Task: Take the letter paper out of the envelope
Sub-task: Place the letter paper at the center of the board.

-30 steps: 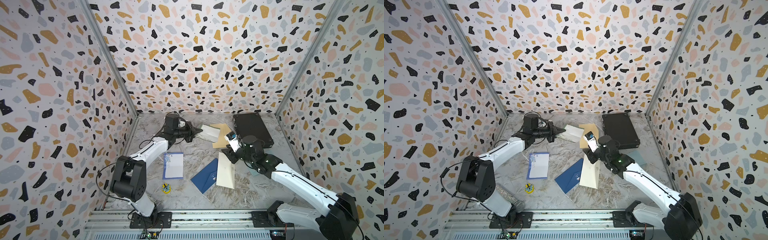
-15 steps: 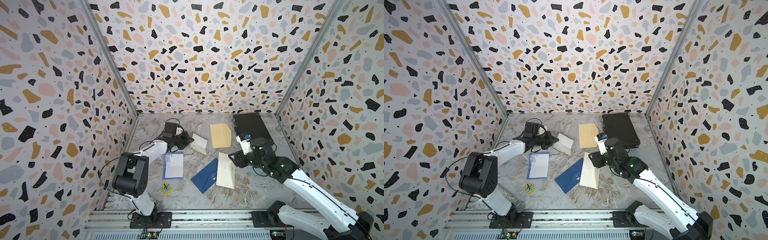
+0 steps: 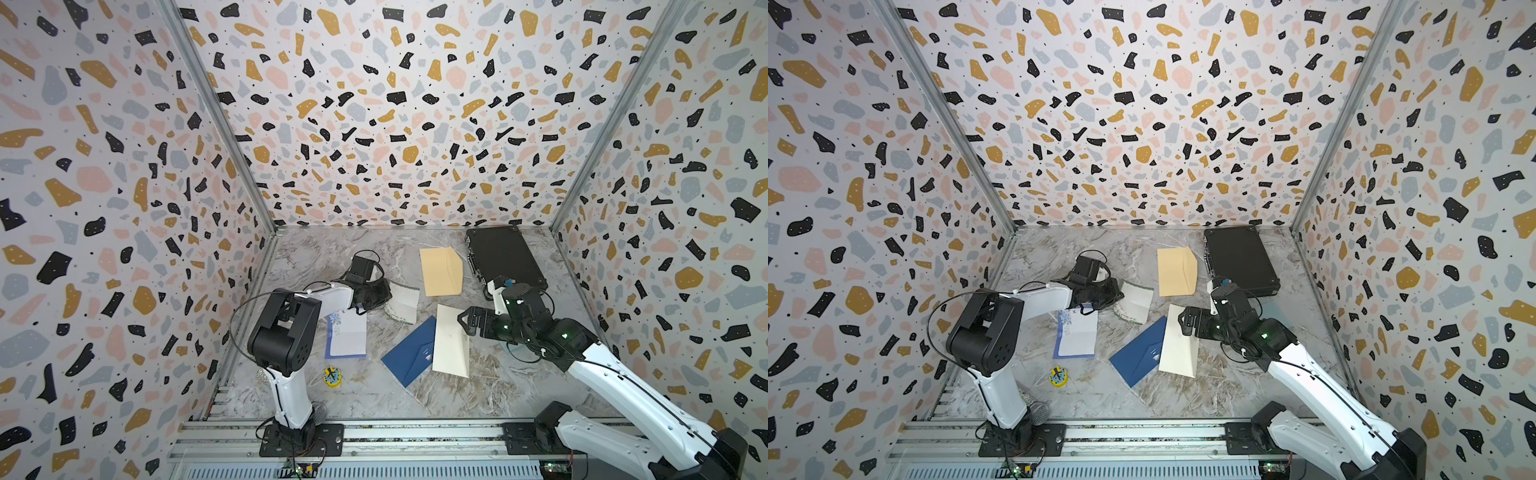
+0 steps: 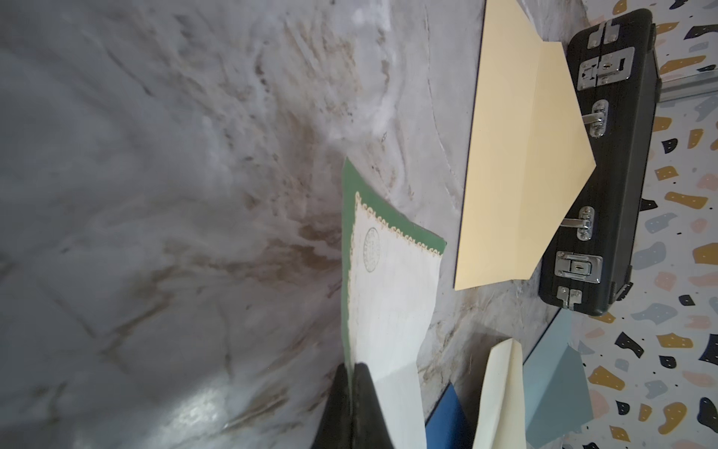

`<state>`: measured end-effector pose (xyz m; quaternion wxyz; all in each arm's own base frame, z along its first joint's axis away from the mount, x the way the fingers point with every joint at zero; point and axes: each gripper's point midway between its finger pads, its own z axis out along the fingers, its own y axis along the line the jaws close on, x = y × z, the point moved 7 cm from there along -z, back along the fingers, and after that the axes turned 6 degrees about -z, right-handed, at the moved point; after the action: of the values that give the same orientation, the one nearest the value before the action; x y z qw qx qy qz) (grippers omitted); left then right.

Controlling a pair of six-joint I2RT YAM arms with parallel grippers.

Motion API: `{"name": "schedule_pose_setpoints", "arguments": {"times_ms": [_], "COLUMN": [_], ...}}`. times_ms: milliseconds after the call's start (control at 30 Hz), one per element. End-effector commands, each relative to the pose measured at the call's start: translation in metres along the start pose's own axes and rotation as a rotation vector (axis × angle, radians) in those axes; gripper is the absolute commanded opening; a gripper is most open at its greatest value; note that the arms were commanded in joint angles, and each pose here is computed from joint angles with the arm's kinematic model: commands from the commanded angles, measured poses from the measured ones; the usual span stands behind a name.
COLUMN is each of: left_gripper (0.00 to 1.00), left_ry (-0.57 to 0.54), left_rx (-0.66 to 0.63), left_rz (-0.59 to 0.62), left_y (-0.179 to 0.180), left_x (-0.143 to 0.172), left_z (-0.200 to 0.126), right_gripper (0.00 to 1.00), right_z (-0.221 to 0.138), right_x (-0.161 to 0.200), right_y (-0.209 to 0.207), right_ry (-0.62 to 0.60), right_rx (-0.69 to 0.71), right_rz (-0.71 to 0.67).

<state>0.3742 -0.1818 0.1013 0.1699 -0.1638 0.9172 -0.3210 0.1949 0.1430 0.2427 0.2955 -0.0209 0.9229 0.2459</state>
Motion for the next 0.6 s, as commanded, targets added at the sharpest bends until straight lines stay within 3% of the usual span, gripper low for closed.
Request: {"name": "schedule_pose_setpoints", "arguments": {"times_ms": [0, 167, 333, 400, 467, 567], "left_gripper": [0.0, 0.0, 0.0, 0.0, 0.0, 0.1], "left_ry": [-0.039, -0.062, -0.09, -0.092, -0.084, -0.068], "left_rx": [-0.044, -0.11, -0.13, -0.142, -0.15, -0.136], "left_rz": [0.051, 0.08, 0.072, 0.074, 0.079, 0.065], "left_y": [0.006, 0.01, 0.014, 0.016, 0.016, 0.014], "left_x": [0.003, 0.009, 0.011, 0.011, 0.012, 0.014], "left_z": [0.005, 0.003, -0.003, -0.005, -0.005, -0.007], "right_gripper": [1.0, 0.97, 0.8, 0.79, 0.73, 0.66], "right_z": [0.004, 0.0, 0.016, 0.025, 0.028, 0.032], "right_x": [0.005, 0.003, 0.008, 0.012, 0.014, 0.012], "right_y": [-0.018, -0.021, -0.022, -0.026, -0.029, -0.03], "right_ry": [0.02, -0.061, 0.135, 0.203, 0.21, 0.194], "right_rx": [0.076, 0.035, 0.113, 0.17, 0.215, 0.236], "right_rz": [0.131, 0.1, 0.071, 0.072, 0.076, 0.09]}}
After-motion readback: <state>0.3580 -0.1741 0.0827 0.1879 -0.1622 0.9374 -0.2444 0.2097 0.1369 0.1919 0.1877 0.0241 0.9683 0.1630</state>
